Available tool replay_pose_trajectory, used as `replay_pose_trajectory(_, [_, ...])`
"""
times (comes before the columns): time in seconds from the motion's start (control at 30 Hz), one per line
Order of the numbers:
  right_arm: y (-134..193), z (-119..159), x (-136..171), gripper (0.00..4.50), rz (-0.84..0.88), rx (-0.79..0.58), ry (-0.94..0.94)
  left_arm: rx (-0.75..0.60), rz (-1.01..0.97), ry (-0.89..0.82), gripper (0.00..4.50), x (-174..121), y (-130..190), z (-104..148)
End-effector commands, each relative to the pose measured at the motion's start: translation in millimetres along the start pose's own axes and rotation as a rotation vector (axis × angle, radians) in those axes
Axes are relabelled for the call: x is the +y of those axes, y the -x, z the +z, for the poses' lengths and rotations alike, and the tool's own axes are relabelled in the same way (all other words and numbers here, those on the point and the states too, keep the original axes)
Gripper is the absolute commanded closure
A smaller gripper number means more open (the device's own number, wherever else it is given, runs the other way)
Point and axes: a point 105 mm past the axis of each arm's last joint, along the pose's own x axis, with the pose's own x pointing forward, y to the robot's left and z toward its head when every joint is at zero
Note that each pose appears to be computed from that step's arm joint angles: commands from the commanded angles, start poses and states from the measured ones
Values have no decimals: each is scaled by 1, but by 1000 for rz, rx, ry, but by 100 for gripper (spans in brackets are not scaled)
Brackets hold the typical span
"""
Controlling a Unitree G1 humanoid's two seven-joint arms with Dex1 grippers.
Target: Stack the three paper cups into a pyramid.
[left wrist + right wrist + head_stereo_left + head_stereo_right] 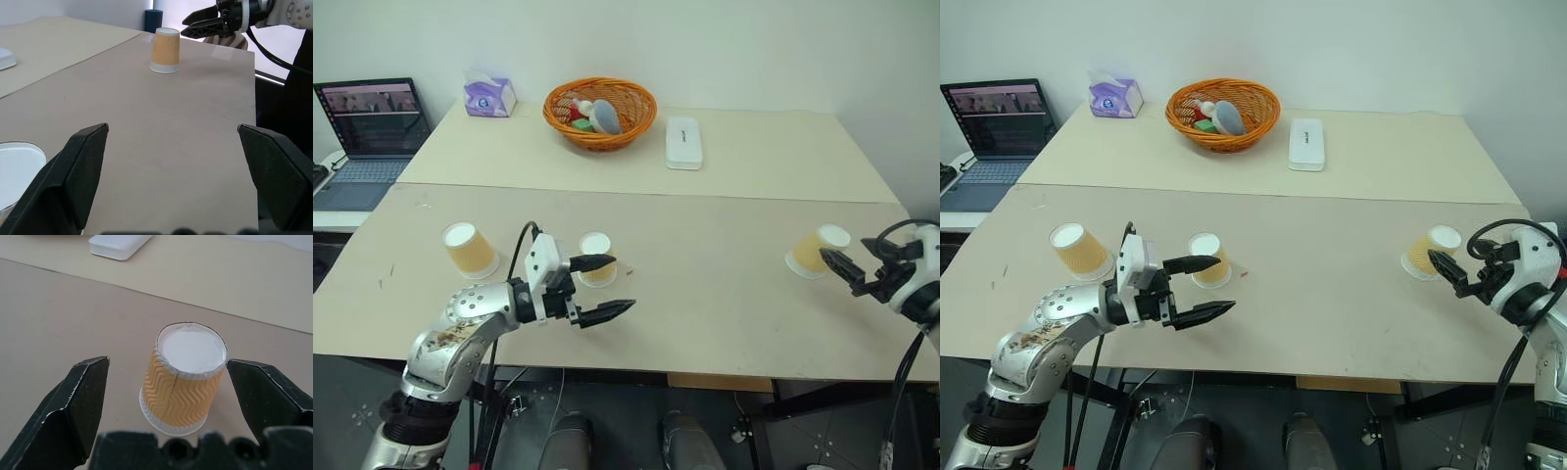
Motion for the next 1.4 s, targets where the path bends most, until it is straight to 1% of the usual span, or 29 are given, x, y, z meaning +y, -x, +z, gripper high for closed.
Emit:
replay_pose_trajectory(0.03, [-1, 15, -5, 3, -18, -45, 39, -36, -14, -50, 0, -2, -5, 12])
replay_pose_trajectory(0.5, [-26, -3, -14, 3, -42, -25, 16, -64, -8, -53, 0, 0, -9, 18])
replay_pose_trajectory(0.8, [-33, -12, -20, 3, -46, -19, -6, -78, 31, -55, 0, 4, -7, 22])
replay_pose_trajectory(0.9, [-36, -11, -22, 74, -56, -26, -11, -86, 38, -54, 0, 4, -5, 25])
replay_pose_trajectory(0.97, [-38, -8, -21, 136, -49, -43, -13, -93, 48, -55, 0, 4, -4, 27])
replay_pose_trajectory(1.0, [-39, -7, -21, 177, -49, -51, -19, -93, 55, -49, 0, 4, -2, 27])
replay_pose_trajectory(1.03, [-39, -5, -20, 193, -45, -58, -19, -85, 63, -36, 0, 5, 0, 25])
replay_pose_trajectory(1.1, [-41, -4, -19, 194, -45, -60, -15, -71, 71, -10, 0, 7, 4, 22])
replay_pose_trajectory(1.17, [-45, 7, -16, 194, -23, -86, 4, -32, 65, 36, 0, 6, 14, 16])
replay_pose_trajectory(1.27, [-50, 24, -12, 194, 1, -120, 28, -9, 102, 41, 0, 12, 27, 15])
replay_pose_trajectory(1.33, [-57, 50, -2, 194, 58, -186, 47, -28, 185, 46, 0, 25, 40, 24])
replay_pose_trajectory(1.4, [-62, 87, 29, 194, 234, -284, 36, -70, 265, 61, 0, 37, 56, 36])
